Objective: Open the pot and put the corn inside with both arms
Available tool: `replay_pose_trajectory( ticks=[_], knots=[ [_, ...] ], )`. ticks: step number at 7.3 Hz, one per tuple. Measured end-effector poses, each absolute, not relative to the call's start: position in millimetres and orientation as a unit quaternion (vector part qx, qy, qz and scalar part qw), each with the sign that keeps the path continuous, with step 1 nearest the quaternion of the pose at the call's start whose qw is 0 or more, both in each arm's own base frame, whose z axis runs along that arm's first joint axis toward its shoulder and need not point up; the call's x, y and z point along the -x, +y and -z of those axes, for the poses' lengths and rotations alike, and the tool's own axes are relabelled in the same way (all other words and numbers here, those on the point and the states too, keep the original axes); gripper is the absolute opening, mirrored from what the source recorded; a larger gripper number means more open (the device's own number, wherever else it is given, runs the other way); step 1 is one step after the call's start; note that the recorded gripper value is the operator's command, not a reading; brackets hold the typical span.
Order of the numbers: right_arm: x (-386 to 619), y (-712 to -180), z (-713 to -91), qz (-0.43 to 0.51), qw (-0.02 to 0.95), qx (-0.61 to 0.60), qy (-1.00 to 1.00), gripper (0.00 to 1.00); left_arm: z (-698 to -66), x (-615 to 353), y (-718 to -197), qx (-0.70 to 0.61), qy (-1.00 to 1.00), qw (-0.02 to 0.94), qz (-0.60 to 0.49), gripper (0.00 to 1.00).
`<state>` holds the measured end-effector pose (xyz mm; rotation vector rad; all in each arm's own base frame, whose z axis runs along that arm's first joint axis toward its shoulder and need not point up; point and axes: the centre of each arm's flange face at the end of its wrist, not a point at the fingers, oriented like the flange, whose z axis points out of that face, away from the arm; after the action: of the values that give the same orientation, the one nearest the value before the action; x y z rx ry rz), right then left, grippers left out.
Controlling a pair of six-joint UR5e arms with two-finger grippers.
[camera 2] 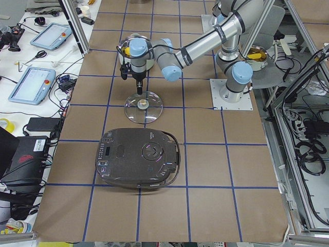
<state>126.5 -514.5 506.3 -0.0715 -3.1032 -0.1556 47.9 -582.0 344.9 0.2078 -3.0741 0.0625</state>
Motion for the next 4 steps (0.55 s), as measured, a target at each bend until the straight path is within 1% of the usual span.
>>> replay_pose_trajectory(
  ticks=[2, 4],
  knots=[
    [-127.4, -492.9, -504.7, 0.042, 0.013, 0.022, -0.999, 1.00, -434.2, 25.7, -589.5, -0.084, -0.996, 0.032, -0.003, 0.92],
    [-126.3, -490.8, -506.0, 0.035, 0.018, 0.020, -0.999, 1.00, -498.0, 85.5, -564.1, -0.076, -0.997, 0.012, -0.008, 0.92]
  ],
)
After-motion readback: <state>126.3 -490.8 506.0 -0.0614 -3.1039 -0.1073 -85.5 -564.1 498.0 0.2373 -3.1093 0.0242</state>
